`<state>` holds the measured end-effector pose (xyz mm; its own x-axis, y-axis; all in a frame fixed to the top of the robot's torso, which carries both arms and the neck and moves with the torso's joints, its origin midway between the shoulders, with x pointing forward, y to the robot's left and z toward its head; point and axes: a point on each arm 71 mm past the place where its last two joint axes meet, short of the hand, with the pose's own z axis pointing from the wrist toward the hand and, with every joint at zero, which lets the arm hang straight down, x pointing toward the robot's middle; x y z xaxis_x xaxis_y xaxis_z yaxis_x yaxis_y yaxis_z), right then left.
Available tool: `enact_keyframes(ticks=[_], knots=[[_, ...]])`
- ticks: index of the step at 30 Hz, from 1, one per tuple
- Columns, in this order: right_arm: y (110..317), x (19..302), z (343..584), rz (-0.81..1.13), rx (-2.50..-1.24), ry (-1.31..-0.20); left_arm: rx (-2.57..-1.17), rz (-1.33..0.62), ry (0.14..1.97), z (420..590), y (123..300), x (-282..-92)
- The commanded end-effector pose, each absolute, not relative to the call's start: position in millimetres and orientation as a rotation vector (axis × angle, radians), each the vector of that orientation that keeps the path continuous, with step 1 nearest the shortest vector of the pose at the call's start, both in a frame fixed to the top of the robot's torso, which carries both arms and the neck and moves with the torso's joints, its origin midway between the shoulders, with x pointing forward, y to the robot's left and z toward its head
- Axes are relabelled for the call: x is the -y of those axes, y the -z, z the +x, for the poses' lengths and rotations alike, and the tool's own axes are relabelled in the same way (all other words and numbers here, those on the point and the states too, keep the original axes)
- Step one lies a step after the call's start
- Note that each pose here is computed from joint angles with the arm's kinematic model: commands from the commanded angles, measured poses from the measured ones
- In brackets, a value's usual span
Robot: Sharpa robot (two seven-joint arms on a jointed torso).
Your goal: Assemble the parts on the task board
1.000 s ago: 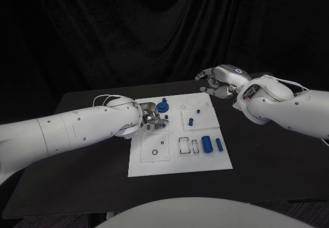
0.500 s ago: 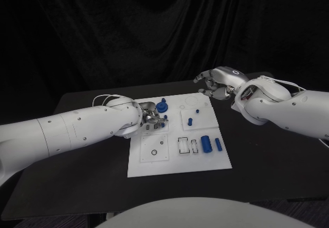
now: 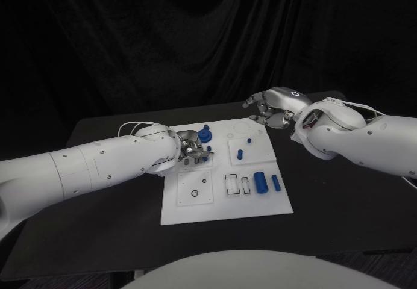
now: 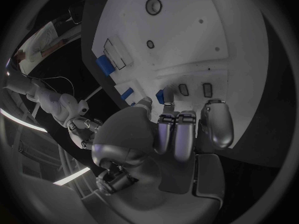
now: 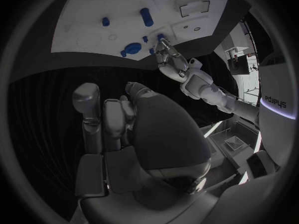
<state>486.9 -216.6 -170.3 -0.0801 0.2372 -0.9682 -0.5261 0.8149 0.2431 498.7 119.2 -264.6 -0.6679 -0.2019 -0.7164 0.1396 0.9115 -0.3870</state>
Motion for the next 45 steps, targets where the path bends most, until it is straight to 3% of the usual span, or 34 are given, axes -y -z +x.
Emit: enact_keyframes(ticks=[1,45], knots=[[172.1,216.5,486.6,-0.232,-1.541,-0.630,-2.224,-0.041,0.561,498.8,264.4,-116.4],[178.3,218.1,486.8,-0.227,-1.572,-0.617,-2.277,-0.015,0.541,499.0,269.9,-117.4]])
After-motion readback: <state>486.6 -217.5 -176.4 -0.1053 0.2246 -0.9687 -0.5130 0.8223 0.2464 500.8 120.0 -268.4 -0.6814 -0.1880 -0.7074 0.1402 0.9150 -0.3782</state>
